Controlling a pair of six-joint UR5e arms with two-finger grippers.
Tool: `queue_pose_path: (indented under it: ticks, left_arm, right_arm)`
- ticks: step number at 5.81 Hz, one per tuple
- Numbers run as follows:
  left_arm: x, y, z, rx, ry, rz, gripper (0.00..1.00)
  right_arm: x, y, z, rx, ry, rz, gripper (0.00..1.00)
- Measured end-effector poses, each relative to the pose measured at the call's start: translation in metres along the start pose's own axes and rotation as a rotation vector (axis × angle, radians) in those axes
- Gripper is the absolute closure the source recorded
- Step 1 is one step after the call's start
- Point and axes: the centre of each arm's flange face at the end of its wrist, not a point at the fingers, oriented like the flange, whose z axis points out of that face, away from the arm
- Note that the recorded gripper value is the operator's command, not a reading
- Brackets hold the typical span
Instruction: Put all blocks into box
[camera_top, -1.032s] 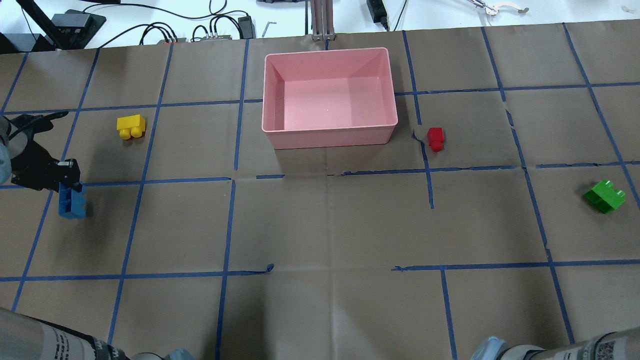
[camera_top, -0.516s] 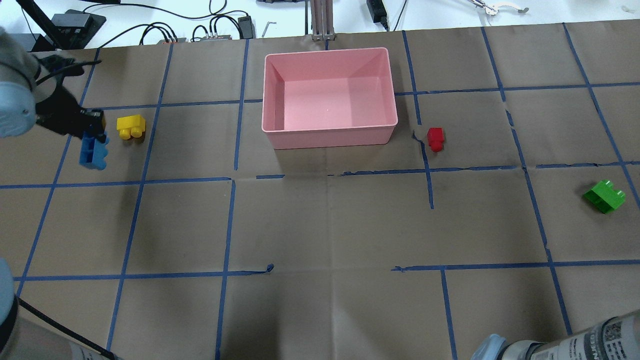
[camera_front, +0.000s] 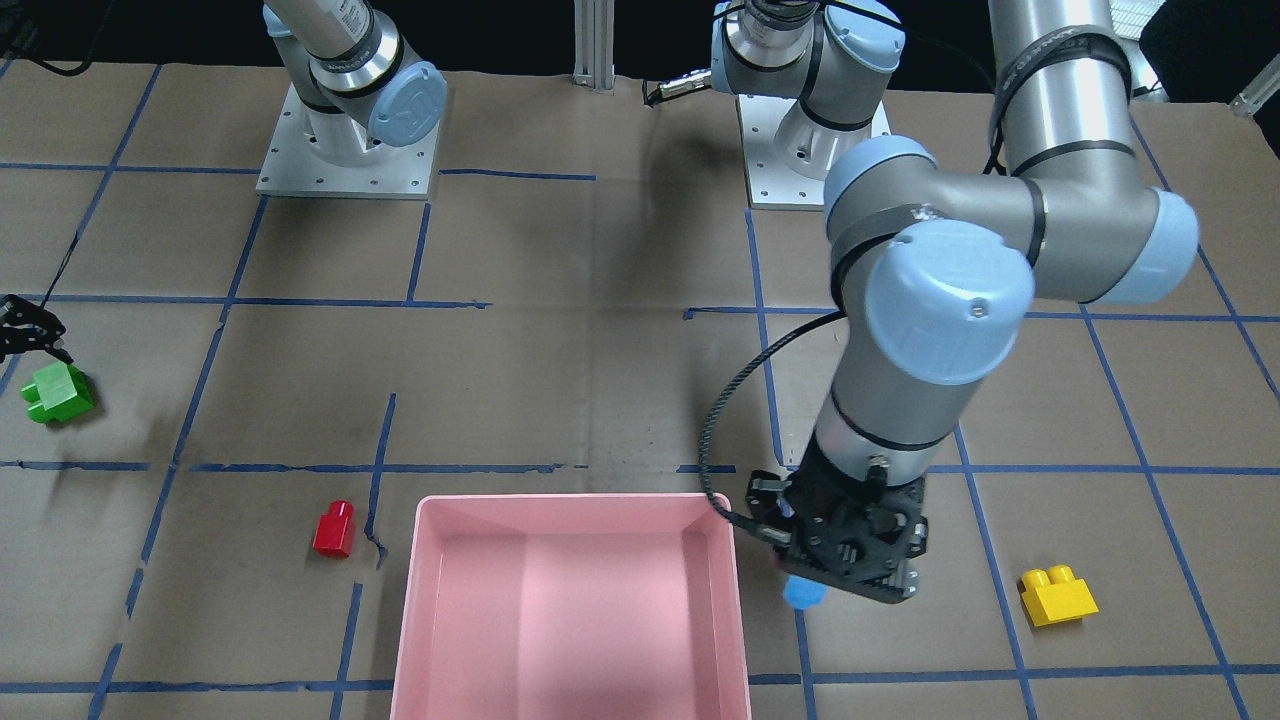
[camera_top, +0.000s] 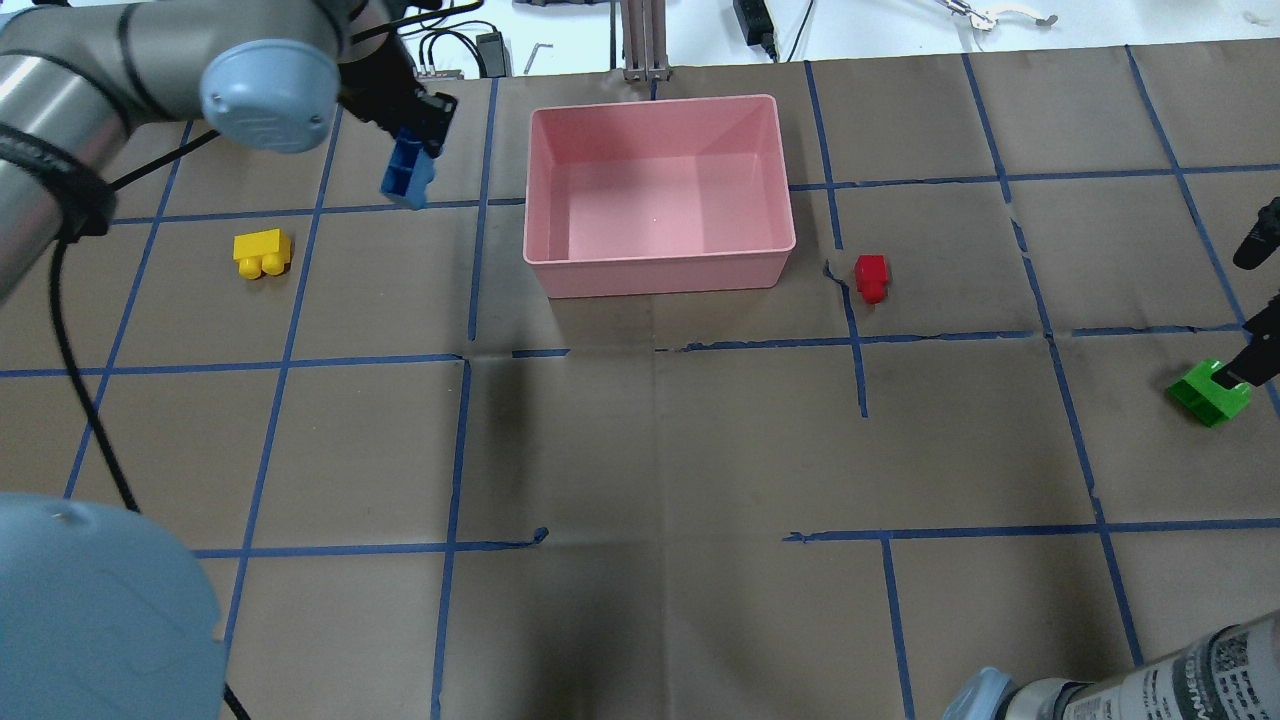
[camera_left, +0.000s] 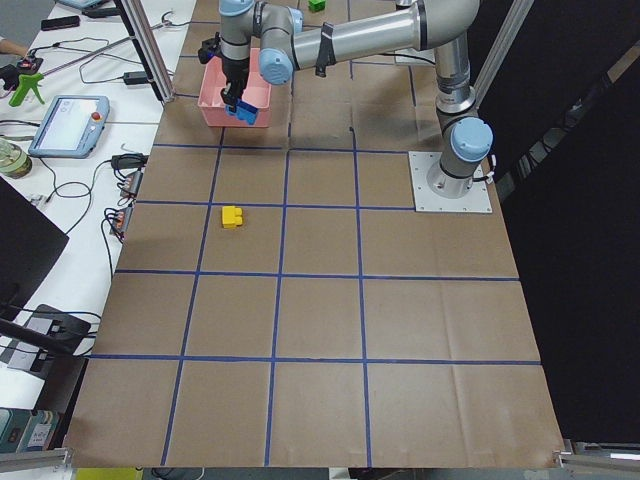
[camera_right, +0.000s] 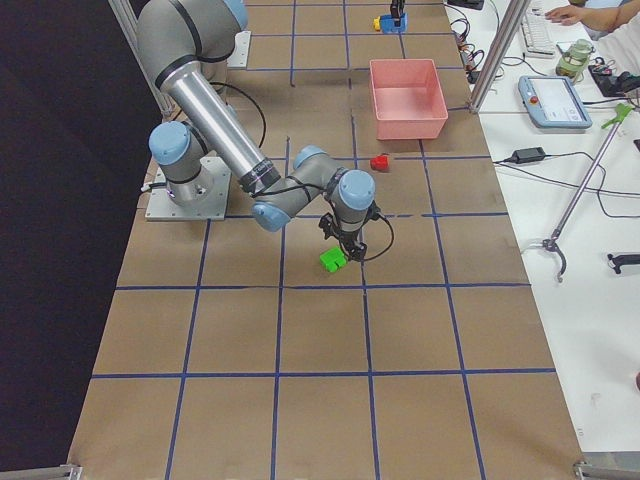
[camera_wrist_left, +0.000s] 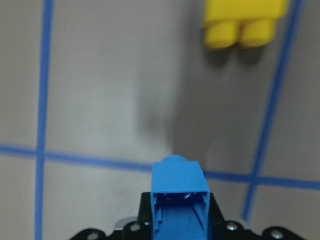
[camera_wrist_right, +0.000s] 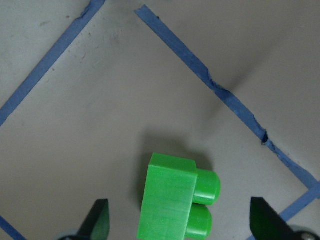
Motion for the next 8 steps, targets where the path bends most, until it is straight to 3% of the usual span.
queue_pose_path:
  ticks: [1,2,3,5,6,8]
  left_arm:
    - [0.043,-0.022,0.018,0.008,0.021,-0.007,0.26]
    - [0.065,-0.031,0.038,0.0,0.034,-0.001,0.0]
    - [0.072,-0.033,0.048,-0.008,0.035,0.001,0.0]
    - [0.062,-0.03,0.035,-0.009,0.031,-0.004,0.0]
    - [0.019,-0.021,0.021,-0.039,0.023,-0.053,0.0]
    - [-0.124,0.042,0.018,-0.132,0.008,-0.199,0.0]
  right_arm:
    - [-0.001,0.0,0.006,0.001,0.013,-0.028,0.01]
    - [0.001,0.0,0.012,0.001,0.021,-0.045,0.01]
    - [0.003,0.004,0.019,-0.002,0.013,-0.047,0.01]
    - [0.001,0.012,0.034,-0.009,-0.015,-0.036,0.0]
    - [0.001,0.014,0.038,-0.013,-0.023,-0.035,0.01]
    - [0.001,0.016,0.042,-0.016,-0.03,-0.03,0.34]
